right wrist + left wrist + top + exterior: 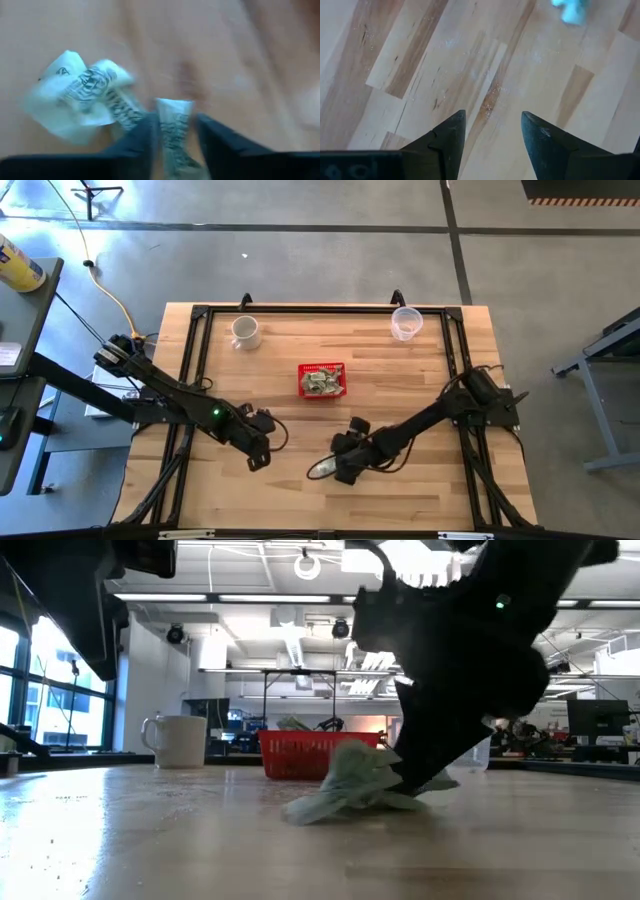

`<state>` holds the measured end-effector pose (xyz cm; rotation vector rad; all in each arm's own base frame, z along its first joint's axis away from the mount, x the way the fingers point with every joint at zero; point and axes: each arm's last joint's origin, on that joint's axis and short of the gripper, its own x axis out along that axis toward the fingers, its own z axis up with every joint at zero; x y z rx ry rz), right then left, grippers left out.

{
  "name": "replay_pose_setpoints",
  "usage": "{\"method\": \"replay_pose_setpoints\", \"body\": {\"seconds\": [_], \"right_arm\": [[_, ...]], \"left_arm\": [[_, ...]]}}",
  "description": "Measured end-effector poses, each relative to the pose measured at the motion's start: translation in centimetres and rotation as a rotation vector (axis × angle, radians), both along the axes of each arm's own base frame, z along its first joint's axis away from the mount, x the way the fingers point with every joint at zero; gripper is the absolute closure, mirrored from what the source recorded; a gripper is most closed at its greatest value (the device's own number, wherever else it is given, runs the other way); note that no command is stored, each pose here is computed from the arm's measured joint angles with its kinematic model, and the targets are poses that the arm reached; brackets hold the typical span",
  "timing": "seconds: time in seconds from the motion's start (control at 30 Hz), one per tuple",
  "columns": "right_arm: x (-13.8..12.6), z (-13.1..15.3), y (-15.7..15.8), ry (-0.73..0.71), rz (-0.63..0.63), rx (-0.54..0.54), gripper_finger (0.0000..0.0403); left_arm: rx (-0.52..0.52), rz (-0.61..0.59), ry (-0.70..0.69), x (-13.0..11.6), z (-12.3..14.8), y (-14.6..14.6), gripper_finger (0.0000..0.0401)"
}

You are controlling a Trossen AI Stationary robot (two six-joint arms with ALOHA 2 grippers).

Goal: Pick and place items into bin
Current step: Put the stevia packet into the red bin

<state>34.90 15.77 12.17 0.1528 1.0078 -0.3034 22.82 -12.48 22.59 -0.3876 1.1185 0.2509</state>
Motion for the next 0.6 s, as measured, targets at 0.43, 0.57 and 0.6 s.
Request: {"method": "replay_pose_setpoints", "body": {"seconds": [0.43,0.57,0.6], "right_arm": [[1.1,10.4,-9.1,-0.093,-0.014,-0.124,0.0396],[1.2,12.6,-14.9,-0.151,-0.071,-0.094,0.0397],[1.2,12.6,-16.3,-0.142,-0.070,-0.054,0.0399]], "left_arm": [[-0.031,0.008,-0.086,0.7,0.4,-0.3,0.0176],[-0.031,0.022,-0.140,1.1,0.6,-0.5,0.0176],[-0.028,0.028,-0.157,1.2,0.7,-0.5,0.0176]]}}
